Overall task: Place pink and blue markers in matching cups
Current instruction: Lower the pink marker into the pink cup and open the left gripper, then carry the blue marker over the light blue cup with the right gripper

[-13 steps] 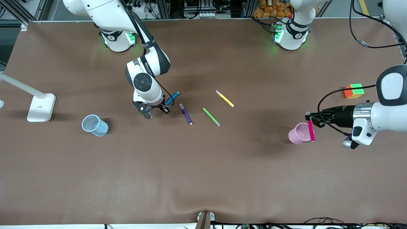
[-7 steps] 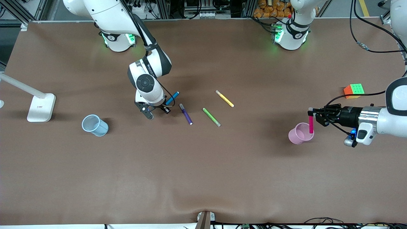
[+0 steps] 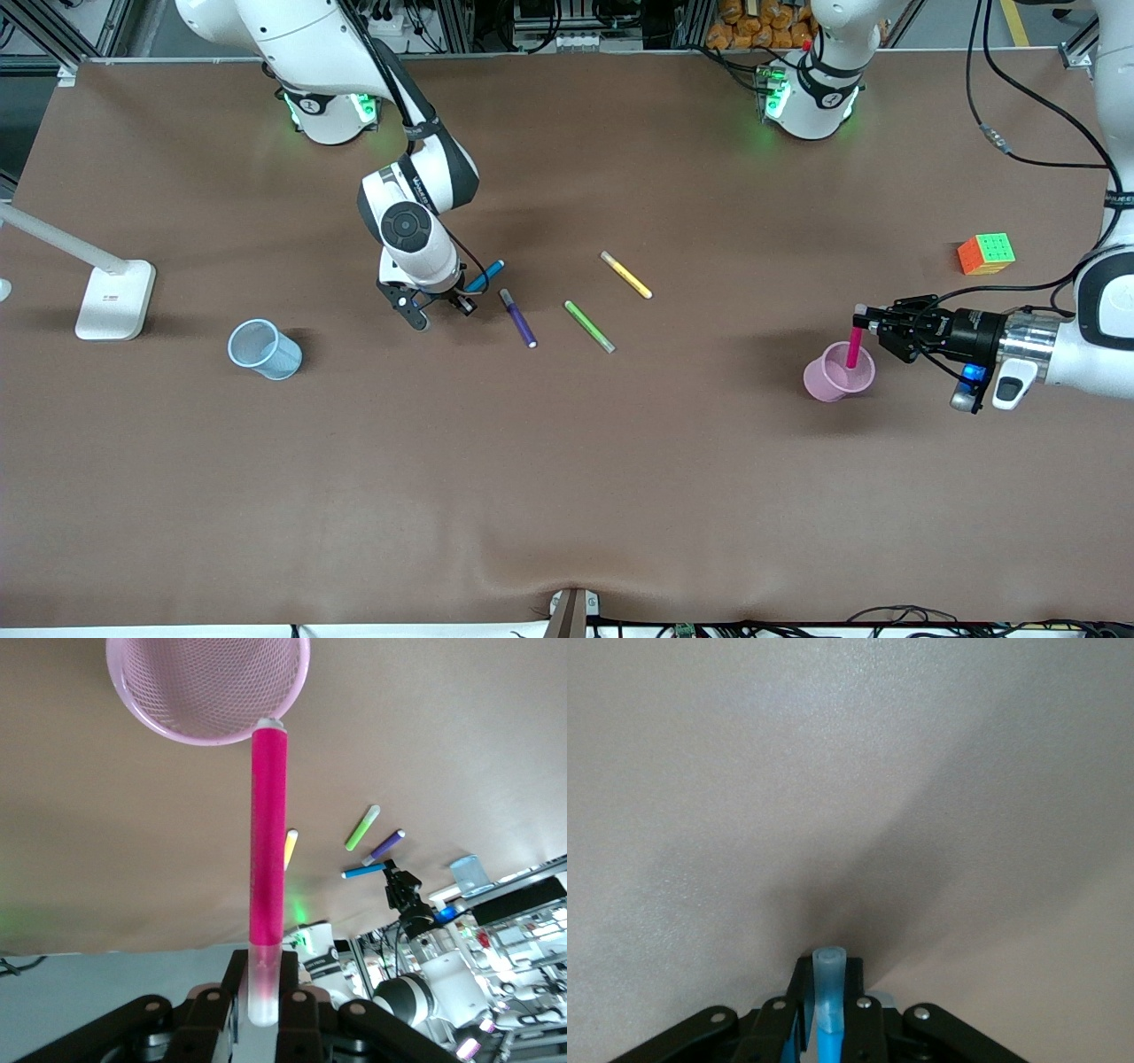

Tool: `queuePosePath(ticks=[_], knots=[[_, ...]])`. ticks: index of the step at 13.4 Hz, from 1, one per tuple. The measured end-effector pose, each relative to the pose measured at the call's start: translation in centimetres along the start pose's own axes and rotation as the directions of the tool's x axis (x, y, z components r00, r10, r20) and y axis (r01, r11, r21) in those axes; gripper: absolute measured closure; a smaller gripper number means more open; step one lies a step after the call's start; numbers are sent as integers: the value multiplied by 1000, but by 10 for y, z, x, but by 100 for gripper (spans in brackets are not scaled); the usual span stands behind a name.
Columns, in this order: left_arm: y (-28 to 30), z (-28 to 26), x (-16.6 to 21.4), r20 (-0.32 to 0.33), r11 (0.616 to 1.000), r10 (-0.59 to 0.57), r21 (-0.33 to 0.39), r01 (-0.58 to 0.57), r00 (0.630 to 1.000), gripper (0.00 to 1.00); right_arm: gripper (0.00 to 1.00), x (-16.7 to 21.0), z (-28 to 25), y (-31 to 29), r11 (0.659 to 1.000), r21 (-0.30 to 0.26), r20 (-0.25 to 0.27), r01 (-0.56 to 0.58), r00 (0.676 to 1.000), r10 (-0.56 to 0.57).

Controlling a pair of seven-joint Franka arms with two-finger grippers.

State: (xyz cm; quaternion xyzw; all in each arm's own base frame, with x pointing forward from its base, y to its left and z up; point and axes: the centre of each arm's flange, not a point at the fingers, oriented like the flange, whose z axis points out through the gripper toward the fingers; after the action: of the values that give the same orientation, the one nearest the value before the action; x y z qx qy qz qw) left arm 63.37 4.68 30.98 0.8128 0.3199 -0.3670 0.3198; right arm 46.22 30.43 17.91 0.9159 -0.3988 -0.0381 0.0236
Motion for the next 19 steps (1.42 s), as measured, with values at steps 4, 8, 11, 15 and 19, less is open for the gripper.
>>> queuePosePath(ticks=[4, 8, 11, 15, 19], knots=[[-6, 5, 15, 58, 998, -24, -62, 28, 998, 83, 83, 22, -50, 2, 997, -77, 44, 9, 999, -6], [-25, 9, 39, 96, 993, -61, -91, 70, 994, 83, 83, 102, -156, 1, 997, -69, -20, 27, 999, -28], [-32, 9, 47, 100, 991, -76, -100, 86, 992, 83, 83, 164, -193, 13, 991, -94, -132, 97, 985, -109], [-32, 10, 52, 107, 986, -108, -114, 120, 988, 83, 83, 274, -213, 64, 962, -108, -163, 252, 950, -267], [-34, 12, 59, 106, 983, -120, -130, 133, 987, 83, 83, 331, -228, 93, 894, -255, -277, 369, 858, -433]])
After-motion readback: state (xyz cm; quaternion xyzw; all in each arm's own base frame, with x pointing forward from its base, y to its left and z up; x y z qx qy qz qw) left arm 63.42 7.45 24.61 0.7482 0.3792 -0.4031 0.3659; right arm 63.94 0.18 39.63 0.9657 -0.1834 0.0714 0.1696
